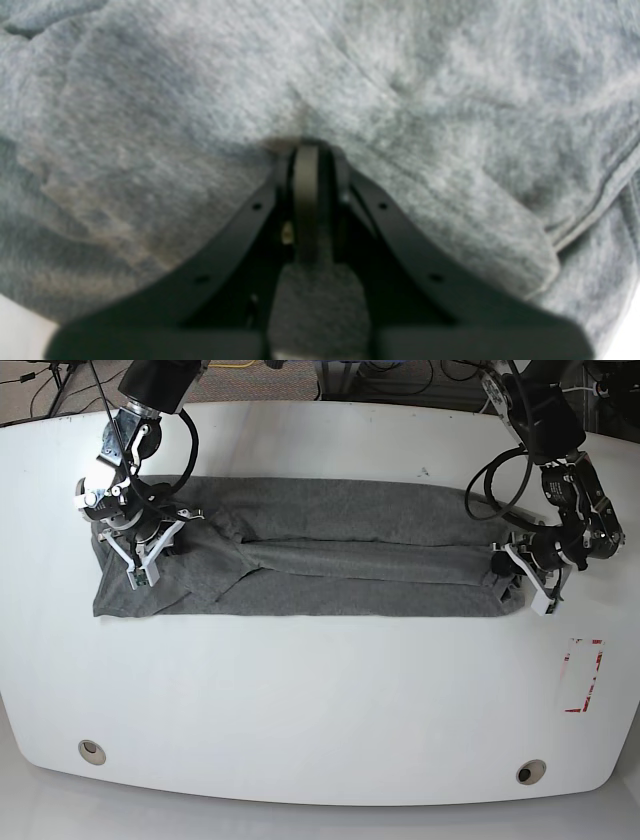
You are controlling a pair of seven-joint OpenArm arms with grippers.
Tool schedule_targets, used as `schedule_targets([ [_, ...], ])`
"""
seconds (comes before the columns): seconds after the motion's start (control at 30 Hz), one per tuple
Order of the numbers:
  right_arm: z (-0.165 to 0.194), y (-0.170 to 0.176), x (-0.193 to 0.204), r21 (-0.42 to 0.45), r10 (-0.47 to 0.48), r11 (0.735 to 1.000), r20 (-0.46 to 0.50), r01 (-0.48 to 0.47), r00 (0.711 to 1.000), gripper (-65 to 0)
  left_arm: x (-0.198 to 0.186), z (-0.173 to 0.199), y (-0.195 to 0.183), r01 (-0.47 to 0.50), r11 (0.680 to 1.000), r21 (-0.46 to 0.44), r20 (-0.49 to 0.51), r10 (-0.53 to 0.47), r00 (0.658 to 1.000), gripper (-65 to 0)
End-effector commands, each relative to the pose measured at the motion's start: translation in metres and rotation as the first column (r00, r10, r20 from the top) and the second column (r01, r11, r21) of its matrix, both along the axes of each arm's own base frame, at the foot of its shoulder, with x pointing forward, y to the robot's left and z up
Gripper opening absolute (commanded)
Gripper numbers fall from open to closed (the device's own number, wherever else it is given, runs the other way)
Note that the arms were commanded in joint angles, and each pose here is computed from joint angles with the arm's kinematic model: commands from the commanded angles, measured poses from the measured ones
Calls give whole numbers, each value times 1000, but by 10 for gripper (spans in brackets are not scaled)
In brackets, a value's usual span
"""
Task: Layout the t-shirt on the table in an organized manner, then fold the t-shirt properly
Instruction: 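Carry the strip's end with the left gripper toward the right gripper, folding it over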
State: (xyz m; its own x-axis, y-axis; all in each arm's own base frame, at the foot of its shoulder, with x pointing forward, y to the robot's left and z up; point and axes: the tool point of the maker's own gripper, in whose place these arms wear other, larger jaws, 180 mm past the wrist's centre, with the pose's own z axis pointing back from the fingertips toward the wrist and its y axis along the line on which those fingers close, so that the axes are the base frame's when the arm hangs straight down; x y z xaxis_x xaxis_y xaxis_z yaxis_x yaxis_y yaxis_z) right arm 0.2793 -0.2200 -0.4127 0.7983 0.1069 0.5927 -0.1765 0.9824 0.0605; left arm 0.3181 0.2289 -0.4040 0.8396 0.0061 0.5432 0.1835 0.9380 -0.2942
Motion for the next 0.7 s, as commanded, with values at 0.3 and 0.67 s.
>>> schedule_targets([
  [0.3,13,-4,11,-8,-2,1000,54,2,999,-612,23,108,2,67,959,277,208,-127,970,-633],
  [0.67,-9,0,7,40,-12,999,14,11,1000,-612,36,136,-71,210,930,302,288,-299,910,-632],
])
